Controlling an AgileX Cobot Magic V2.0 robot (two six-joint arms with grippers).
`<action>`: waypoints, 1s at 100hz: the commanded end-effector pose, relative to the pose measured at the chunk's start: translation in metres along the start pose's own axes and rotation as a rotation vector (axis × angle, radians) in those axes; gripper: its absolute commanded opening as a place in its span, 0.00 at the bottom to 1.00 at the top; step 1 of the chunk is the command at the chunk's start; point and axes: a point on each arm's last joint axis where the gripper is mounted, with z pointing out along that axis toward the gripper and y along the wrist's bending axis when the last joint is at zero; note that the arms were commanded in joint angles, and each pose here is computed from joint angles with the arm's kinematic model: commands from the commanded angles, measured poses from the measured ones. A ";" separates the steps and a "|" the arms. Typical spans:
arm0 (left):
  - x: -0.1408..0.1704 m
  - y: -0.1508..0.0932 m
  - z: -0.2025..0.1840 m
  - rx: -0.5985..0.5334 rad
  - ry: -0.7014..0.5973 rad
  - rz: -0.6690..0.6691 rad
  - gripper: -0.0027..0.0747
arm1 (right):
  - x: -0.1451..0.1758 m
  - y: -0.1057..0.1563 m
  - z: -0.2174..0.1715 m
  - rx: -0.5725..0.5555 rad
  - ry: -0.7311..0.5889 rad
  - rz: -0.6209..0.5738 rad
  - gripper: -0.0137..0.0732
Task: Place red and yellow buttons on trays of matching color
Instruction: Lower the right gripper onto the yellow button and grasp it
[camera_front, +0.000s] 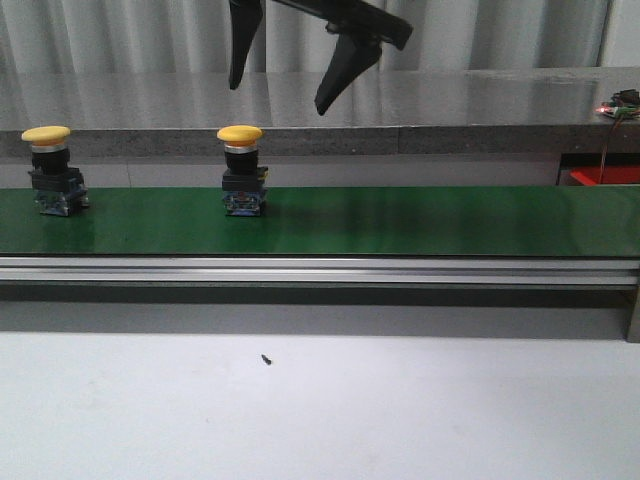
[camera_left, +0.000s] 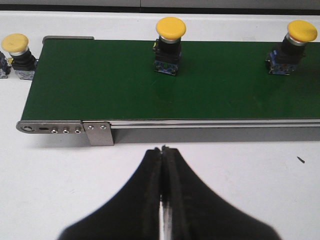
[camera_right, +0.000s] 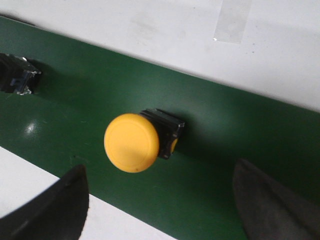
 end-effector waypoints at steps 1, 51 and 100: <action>-0.012 -0.002 -0.005 0.006 -0.085 -0.007 0.01 | 0.002 0.014 -0.033 -0.063 -0.018 -0.010 0.84; -0.012 -0.002 -0.005 0.006 -0.085 -0.007 0.01 | 0.000 0.012 -0.019 -0.079 -0.016 -0.009 0.84; -0.012 -0.002 -0.005 0.006 -0.085 -0.007 0.01 | -0.003 -0.004 0.015 0.001 0.013 -0.005 0.81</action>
